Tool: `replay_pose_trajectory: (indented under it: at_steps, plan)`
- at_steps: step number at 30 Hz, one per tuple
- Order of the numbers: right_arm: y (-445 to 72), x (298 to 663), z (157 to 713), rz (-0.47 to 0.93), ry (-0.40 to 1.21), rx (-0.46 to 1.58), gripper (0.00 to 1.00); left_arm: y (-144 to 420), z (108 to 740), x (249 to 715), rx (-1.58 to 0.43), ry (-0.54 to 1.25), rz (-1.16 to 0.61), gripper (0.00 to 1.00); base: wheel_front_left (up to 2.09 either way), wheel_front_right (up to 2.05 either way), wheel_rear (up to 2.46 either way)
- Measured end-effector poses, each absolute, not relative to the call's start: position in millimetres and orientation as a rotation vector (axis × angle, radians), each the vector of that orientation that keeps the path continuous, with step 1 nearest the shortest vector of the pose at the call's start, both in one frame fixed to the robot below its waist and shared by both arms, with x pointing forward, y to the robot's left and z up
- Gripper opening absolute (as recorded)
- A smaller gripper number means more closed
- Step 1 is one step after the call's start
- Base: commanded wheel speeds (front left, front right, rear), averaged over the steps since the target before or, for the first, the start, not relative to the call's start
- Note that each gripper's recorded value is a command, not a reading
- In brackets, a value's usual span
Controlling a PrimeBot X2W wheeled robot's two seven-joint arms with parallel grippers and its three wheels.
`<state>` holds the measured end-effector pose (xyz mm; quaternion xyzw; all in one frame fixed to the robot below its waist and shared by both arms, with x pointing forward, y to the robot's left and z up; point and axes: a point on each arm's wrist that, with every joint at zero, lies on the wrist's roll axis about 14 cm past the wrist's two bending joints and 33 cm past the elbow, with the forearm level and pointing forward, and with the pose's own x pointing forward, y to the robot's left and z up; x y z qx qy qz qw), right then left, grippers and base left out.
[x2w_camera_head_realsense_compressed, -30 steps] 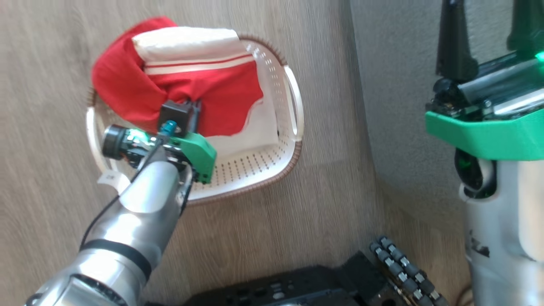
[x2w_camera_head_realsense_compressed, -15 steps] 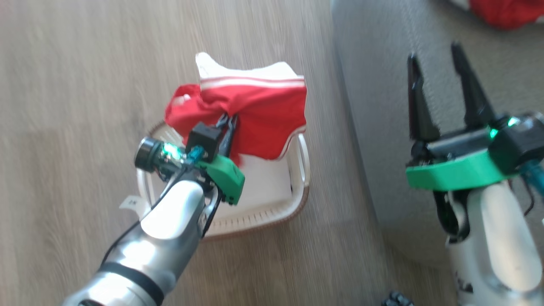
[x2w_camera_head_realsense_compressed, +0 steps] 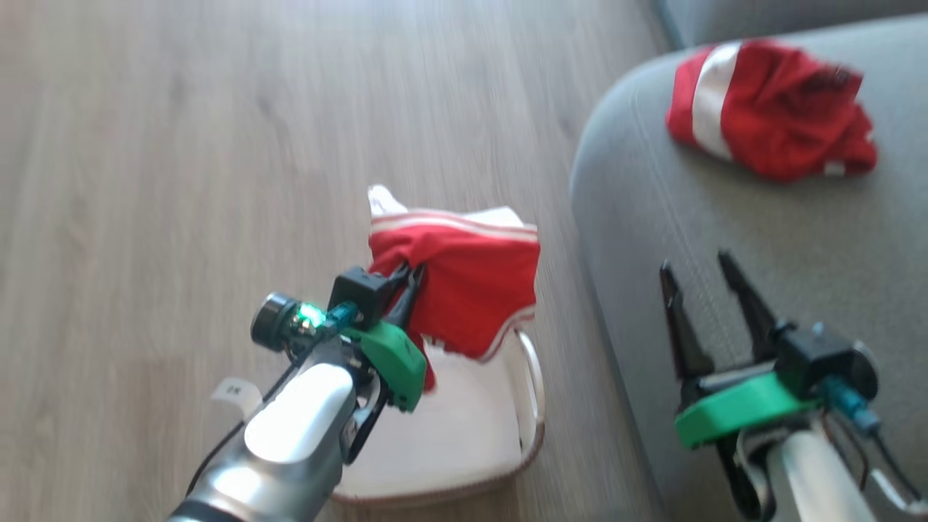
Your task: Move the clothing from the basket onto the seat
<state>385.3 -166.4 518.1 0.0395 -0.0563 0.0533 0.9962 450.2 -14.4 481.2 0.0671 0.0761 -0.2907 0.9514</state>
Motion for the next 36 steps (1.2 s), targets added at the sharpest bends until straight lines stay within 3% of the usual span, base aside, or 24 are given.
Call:
replay_pose_trajectory:
  at_steps: [16,36]
  plan:
    - [-134.7,342.2,533.5,0.201,-0.160,0.078,1.00,-24.5,583.4,401.6,0.208,-0.048,-0.648,0.00,0.00,0.00,0.00]
    - [-95.9,341.4,532.4,0.318,-0.147,0.094,1.00,-56.9,614.6,385.8,0.228,-0.113,-0.754,0.00,0.00,0.00,0.00]
